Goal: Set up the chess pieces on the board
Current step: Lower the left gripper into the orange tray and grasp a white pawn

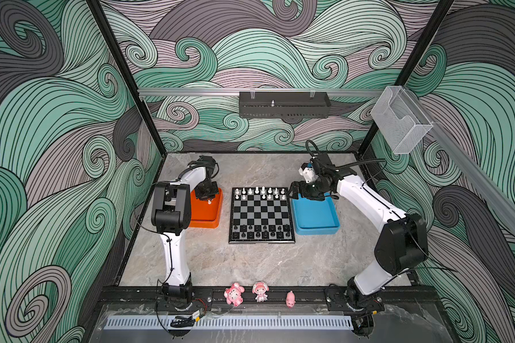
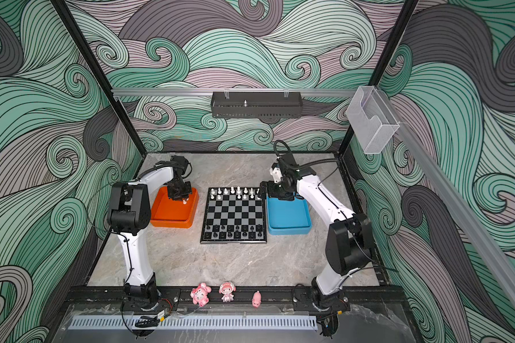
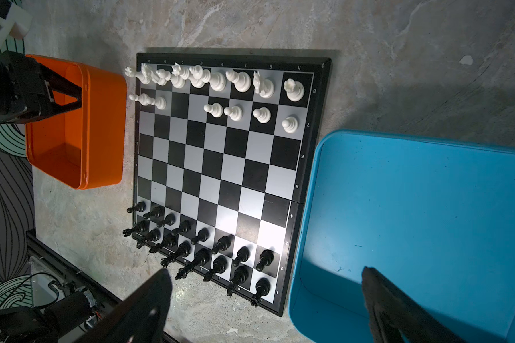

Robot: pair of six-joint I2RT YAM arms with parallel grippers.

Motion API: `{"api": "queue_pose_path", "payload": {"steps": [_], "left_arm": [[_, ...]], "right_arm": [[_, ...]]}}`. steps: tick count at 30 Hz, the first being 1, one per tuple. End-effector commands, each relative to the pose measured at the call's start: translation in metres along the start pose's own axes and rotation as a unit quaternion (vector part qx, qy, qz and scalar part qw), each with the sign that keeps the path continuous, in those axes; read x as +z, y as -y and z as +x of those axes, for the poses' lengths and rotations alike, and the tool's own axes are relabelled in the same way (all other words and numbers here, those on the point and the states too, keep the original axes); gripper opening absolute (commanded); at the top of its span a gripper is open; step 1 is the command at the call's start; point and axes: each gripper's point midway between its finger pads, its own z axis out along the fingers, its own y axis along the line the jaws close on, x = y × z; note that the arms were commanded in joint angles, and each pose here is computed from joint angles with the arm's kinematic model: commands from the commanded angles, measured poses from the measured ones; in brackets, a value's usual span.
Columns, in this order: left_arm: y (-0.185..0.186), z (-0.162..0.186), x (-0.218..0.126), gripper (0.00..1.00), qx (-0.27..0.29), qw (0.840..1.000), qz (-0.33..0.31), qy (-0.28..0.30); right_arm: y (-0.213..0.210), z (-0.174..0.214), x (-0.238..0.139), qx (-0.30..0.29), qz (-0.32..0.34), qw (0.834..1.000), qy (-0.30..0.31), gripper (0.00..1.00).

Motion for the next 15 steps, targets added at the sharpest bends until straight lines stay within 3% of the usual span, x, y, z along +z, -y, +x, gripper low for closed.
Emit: {"api": "queue_pose_path", "payload": {"steps": [1,15], "left_arm": [[0.0031,-0.0009,-0.0048,0.19,0.003,1.0,-0.001,0.0],[-0.0027,0.0053,-0.0131,0.12,0.01,1.0,-0.009,0.001]], "right_arm": [[0.0022,0.0026,0.0037,-0.001,-0.005,1.0,-0.007,0.99],[0.0006,0.0025,0.0022,-0.002,-0.007,1.0,-0.006,0.99]]}}
